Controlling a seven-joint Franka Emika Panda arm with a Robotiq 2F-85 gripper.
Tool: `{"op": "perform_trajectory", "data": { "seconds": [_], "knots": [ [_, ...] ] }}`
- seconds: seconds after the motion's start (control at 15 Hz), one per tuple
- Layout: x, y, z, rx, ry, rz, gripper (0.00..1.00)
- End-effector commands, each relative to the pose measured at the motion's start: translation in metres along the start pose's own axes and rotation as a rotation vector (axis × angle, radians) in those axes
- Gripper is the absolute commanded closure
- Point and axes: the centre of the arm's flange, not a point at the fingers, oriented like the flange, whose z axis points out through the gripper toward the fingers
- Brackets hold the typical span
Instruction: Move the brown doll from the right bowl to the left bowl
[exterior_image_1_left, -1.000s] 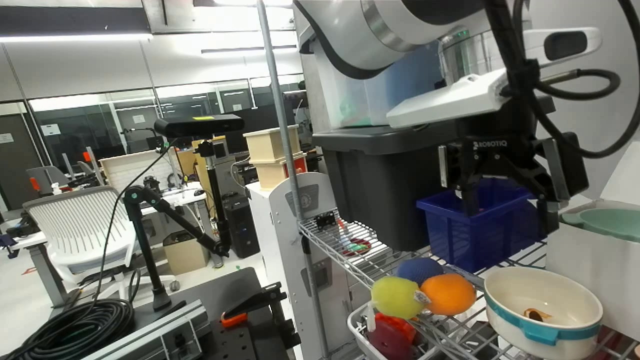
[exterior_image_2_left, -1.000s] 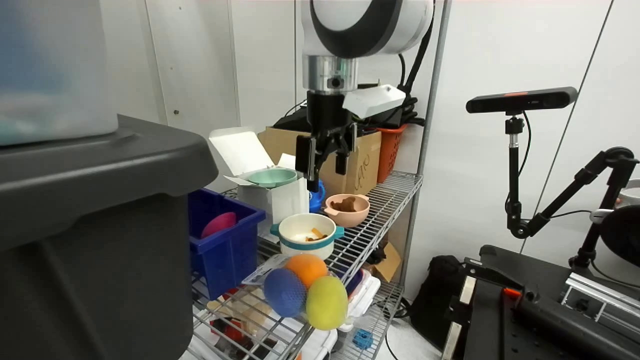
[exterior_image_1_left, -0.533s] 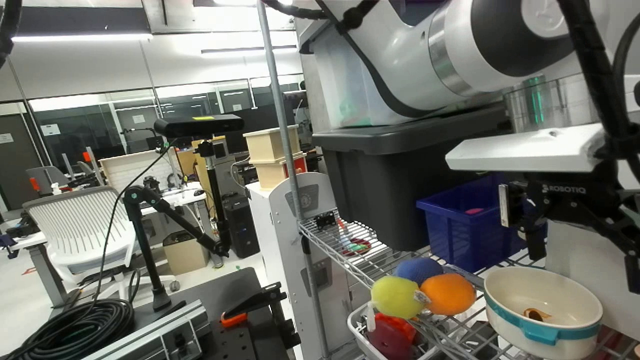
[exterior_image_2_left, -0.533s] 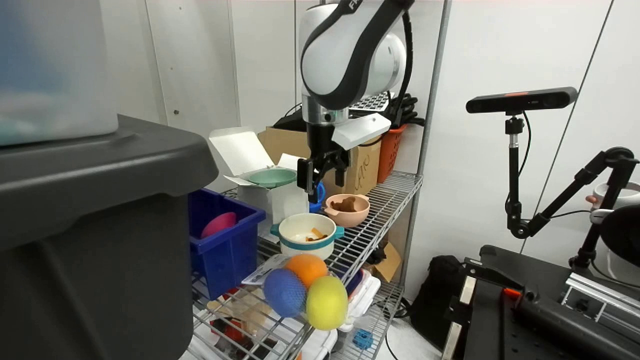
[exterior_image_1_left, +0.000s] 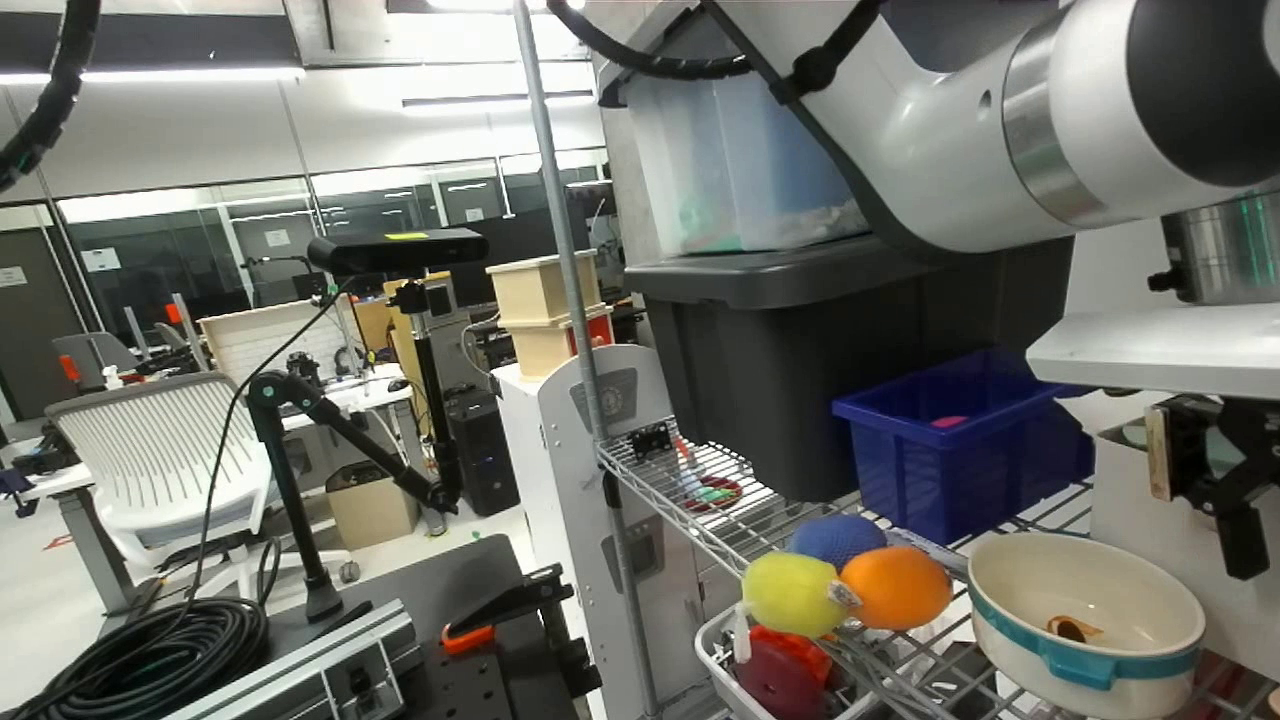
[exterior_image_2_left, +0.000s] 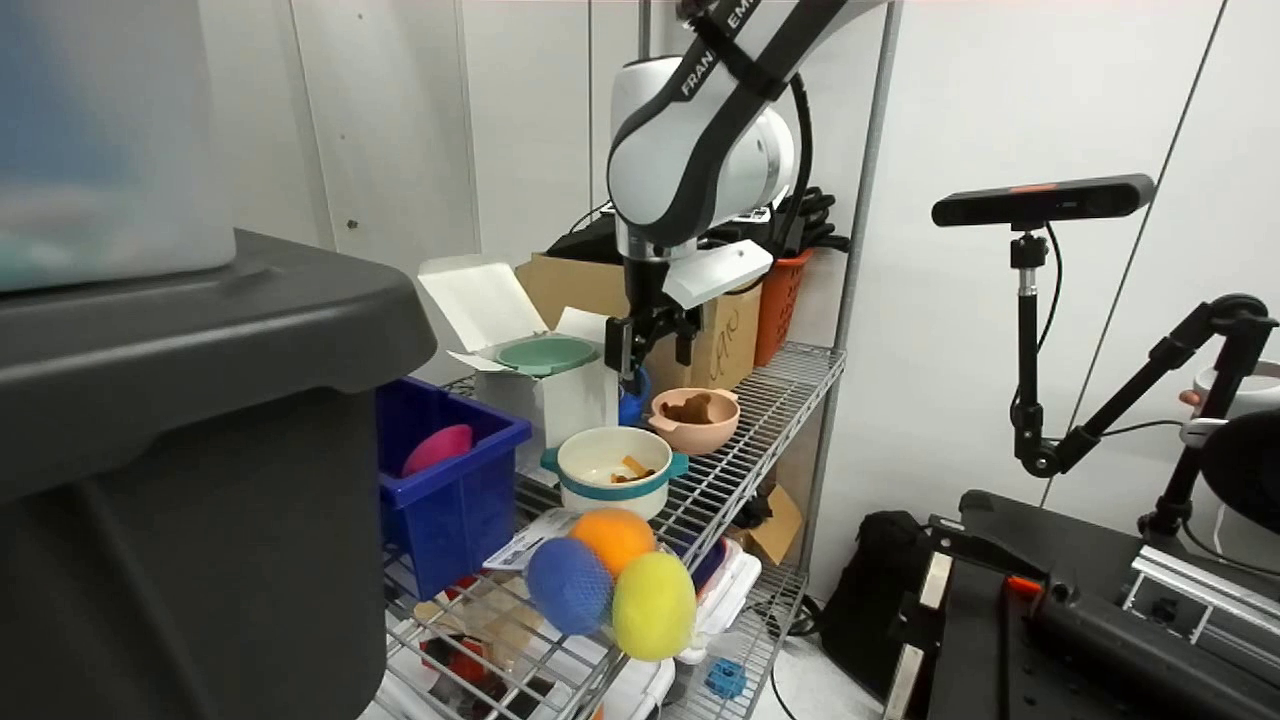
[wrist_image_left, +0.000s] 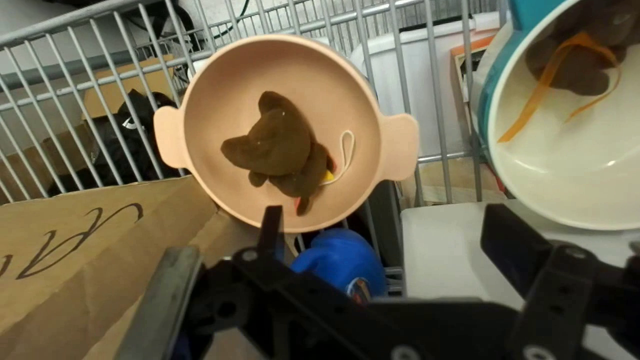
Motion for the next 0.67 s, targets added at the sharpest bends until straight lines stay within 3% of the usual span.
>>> {"op": "perform_trajectory", "data": {
  "seconds": [0.0, 0.6],
  "knots": [
    [0.012, 0.006, 0.002, -0.006, -0.016, 0.019, 0.0],
    [0.007, 0.05, 0.029, -0.03, -0.115, 0.063, 0.0]
  ]
}}
